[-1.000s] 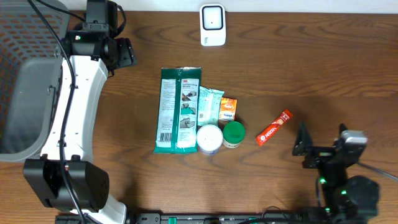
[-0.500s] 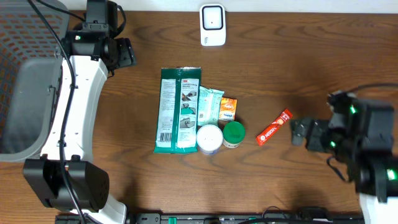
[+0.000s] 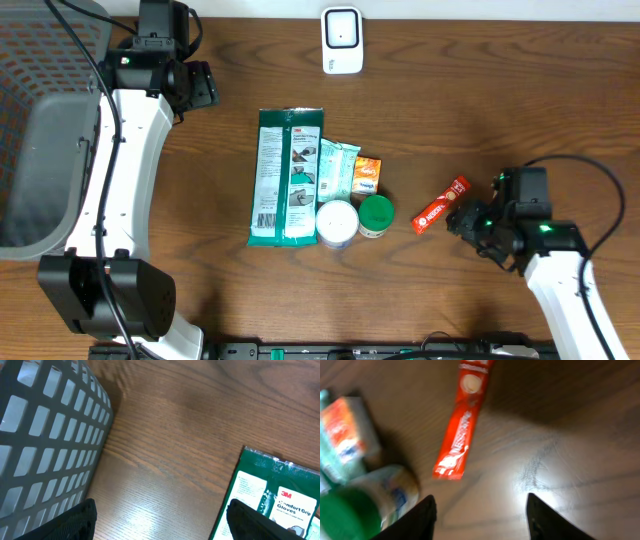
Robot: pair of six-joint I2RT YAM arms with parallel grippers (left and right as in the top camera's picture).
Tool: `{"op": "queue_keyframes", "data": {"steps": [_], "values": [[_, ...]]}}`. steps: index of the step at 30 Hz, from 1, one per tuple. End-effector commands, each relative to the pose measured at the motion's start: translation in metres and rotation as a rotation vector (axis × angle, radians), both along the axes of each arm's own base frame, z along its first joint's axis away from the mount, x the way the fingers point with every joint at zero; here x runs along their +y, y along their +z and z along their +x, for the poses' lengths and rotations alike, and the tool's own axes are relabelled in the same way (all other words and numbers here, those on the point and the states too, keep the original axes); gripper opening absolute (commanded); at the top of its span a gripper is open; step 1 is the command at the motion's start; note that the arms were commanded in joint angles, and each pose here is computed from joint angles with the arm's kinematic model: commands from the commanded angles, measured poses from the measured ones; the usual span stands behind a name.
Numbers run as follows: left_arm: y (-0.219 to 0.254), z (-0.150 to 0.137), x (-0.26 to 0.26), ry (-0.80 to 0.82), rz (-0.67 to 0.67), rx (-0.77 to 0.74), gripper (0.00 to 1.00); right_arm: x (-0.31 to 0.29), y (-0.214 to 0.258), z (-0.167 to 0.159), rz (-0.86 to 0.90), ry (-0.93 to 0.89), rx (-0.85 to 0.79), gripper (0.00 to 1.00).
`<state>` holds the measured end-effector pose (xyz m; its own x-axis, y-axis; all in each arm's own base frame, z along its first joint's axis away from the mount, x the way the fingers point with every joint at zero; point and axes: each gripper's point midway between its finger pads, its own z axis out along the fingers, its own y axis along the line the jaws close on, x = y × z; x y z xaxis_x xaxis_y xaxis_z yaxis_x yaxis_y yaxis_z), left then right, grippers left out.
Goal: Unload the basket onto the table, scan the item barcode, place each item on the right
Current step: 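Move the right gripper to the red Nescafe stick and grasp it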
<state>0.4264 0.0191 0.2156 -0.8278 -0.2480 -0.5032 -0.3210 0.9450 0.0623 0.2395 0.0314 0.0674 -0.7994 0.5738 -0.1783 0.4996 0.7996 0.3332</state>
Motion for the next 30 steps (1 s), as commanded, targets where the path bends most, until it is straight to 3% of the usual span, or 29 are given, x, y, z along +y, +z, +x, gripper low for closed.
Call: {"op": "queue_keyframes", "data": {"steps": [1, 9, 15, 30], "values": [[-0.001, 0.000, 0.001, 0.000, 0.010, 0.007, 0.82, -0.003, -0.021, 0.002, 0.008, -0.096, 0.049, 0.49], [-0.001, 0.000, 0.001, 0.000, 0.010, 0.007, 0.83, 0.010, -0.062, 0.009, -0.056, -0.062, 0.141, 0.55], [-0.001, 0.000, 0.001, 0.000, 0.010, 0.007, 0.83, 0.010, -0.066, 0.019, -0.129, -0.052, 0.135, 0.57], [-0.001, 0.000, 0.001, 0.000, 0.010, 0.007, 0.83, 0.020, -0.059, 0.046, -0.156, -0.042, 0.027, 0.50]]}}
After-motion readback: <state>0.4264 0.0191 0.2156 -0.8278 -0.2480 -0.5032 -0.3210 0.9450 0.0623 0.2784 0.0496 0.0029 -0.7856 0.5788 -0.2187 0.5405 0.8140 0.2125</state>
